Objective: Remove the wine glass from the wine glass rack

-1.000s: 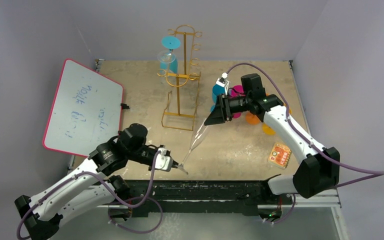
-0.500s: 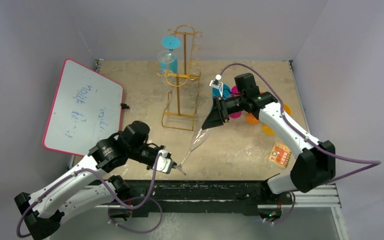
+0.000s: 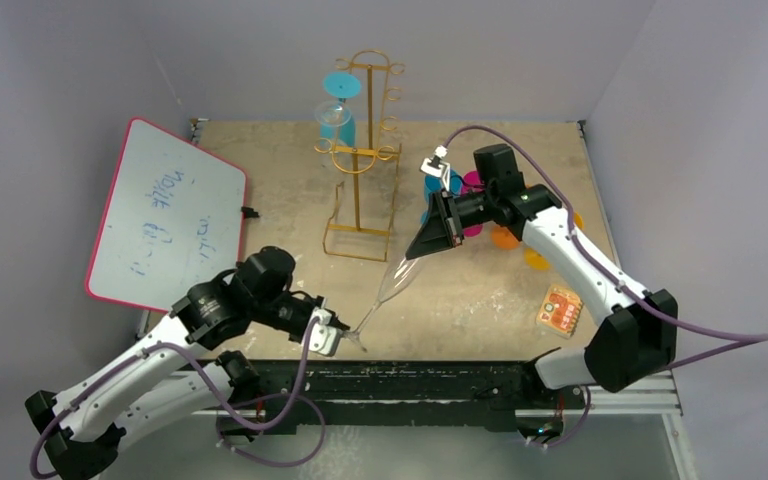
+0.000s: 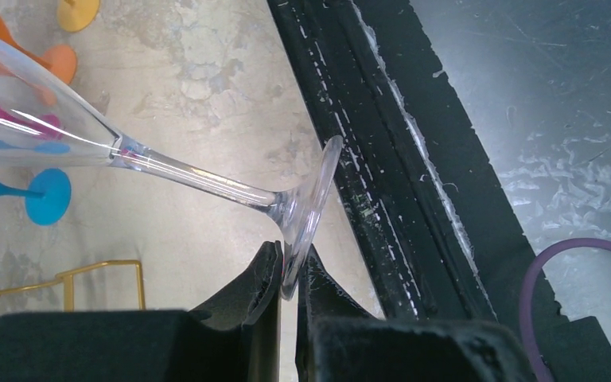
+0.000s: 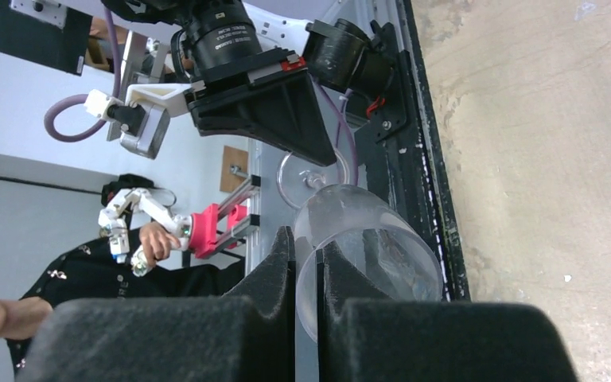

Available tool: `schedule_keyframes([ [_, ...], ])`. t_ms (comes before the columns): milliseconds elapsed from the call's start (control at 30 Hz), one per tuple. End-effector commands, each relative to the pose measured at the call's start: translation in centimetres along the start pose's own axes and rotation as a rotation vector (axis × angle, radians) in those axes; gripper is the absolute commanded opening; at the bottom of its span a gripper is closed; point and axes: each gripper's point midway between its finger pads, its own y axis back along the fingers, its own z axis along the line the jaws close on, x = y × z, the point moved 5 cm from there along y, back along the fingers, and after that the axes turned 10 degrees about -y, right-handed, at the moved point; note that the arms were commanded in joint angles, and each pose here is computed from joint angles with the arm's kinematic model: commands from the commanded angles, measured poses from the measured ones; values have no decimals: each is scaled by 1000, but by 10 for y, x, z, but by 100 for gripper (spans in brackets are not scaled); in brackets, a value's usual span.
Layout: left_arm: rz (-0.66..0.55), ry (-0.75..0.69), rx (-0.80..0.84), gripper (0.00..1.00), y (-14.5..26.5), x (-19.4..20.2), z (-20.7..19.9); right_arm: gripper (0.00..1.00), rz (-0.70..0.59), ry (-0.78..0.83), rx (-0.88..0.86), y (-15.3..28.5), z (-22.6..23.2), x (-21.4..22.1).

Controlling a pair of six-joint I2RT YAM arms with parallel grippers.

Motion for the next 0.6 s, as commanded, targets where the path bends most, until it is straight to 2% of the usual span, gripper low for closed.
schedule_keyframes([
  [0,20,-29,-123,7,3,-1,24,0,15,77,-46,-3,24,8],
  [100,7,-29,-138,29,4,-3,23,0,-11,83,-15,-3,25,6],
  [200,-6,-18,-139,27,5,-4,20,0,-29,88,1,-2,27,5],
  [300,1,-10,-113,35,5,-3,14,0,-40,90,4,-2,29,6],
  [567,8,-8,-120,40,6,0,12,0,-44,84,5,-2,27,7],
])
